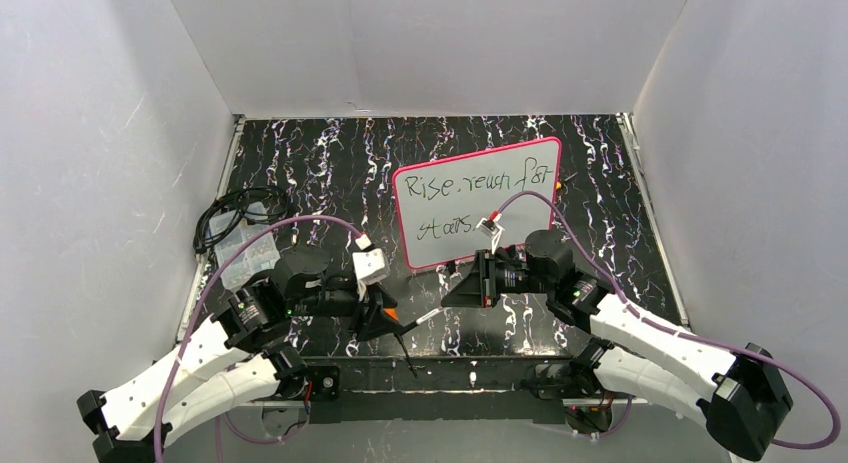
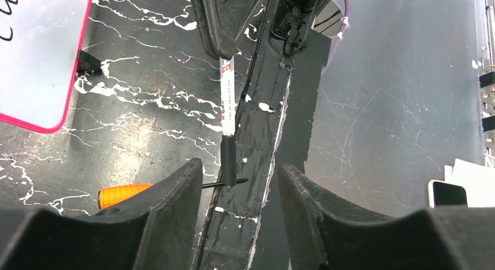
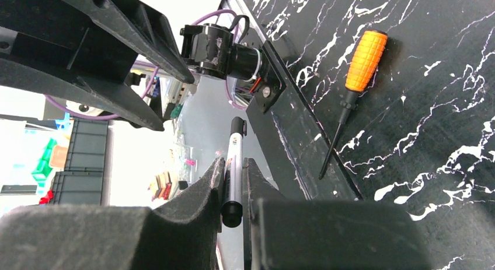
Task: Write a sentence on the whiteboard
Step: Close the whiteboard marker.
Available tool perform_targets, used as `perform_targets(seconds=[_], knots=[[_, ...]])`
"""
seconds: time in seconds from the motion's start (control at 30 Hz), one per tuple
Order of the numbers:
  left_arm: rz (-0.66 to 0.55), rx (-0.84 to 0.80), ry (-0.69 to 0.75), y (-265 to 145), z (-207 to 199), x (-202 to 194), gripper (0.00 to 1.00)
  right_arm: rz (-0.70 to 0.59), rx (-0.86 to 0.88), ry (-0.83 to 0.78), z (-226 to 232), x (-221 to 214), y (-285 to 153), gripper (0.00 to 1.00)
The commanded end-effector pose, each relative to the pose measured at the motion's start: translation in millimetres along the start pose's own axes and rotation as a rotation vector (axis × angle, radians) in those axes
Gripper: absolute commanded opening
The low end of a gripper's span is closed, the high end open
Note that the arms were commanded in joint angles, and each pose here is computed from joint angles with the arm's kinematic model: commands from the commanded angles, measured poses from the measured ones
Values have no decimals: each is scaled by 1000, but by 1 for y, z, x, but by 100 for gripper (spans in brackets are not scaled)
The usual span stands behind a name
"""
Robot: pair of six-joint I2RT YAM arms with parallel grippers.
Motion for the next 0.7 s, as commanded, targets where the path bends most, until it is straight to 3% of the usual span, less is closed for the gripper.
perform_targets(seconds=[0.0, 0.33, 0.67], knots=[[-9, -5, -2, -4, -5, 8, 52, -42, 79, -44, 17, 11, -3, 1], [135, -16, -120, 10, 0, -18, 63, -69, 134, -74, 36, 21, -8, 1], [194, -65, -143, 22, -1, -23, 59, -59, 143, -91, 42, 24, -10, 1]])
Point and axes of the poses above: each gripper's point midway between its finger pads, its own y axis out along the fingers, its own z axis along the line the jaws close on, x = y × z, the point moved 2 cm from there along -y, back along the fingers, and after that the axes turned 4 degrees about -y, right-handed, at the moved point
